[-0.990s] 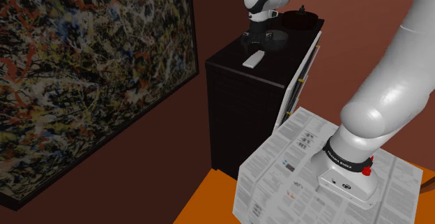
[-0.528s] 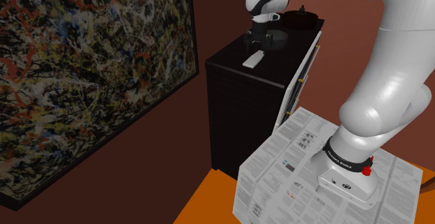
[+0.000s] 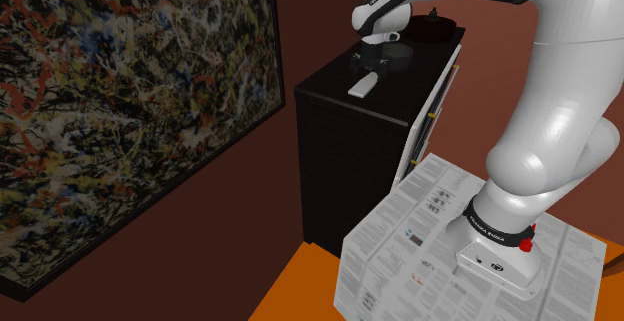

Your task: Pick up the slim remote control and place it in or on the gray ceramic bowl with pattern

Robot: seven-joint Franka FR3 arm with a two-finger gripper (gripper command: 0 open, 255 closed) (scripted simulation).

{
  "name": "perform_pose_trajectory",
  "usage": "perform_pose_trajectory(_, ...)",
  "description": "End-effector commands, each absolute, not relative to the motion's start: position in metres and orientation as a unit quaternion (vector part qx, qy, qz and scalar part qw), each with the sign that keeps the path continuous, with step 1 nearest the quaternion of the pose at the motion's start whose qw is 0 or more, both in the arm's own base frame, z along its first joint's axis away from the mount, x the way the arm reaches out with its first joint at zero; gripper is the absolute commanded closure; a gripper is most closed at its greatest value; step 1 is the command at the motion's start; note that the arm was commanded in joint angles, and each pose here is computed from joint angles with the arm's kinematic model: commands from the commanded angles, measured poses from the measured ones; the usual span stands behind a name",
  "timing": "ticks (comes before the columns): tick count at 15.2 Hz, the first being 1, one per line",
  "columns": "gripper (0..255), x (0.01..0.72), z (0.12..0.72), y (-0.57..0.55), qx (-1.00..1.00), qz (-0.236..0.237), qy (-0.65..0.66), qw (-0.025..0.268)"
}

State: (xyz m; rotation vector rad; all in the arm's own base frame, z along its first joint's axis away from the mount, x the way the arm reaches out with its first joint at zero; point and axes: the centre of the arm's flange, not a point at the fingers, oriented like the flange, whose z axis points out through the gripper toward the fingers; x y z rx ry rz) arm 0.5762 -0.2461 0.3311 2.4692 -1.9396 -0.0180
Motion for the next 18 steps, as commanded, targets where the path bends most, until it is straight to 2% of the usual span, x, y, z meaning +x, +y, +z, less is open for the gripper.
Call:
perform_pose_trajectory(1, 0, 0.5756, 0.3275, -0.2457, 0.786, -0.005, -0.618, 0.001)
perform_pose_trajectory(7, 0, 0.5757, 0.3275, -0.2457, 0.786, -0.006, -0.618, 0.001)
perform_pose_trajectory(8, 255, 0.5757, 0.3275, -0.2457, 0.786, -0.006, -0.618, 0.001)
perform_pose_trajectory(18, 255, 0.5756, 0.3327, -0.2457, 0.786, -0.005, -0.618, 0.001)
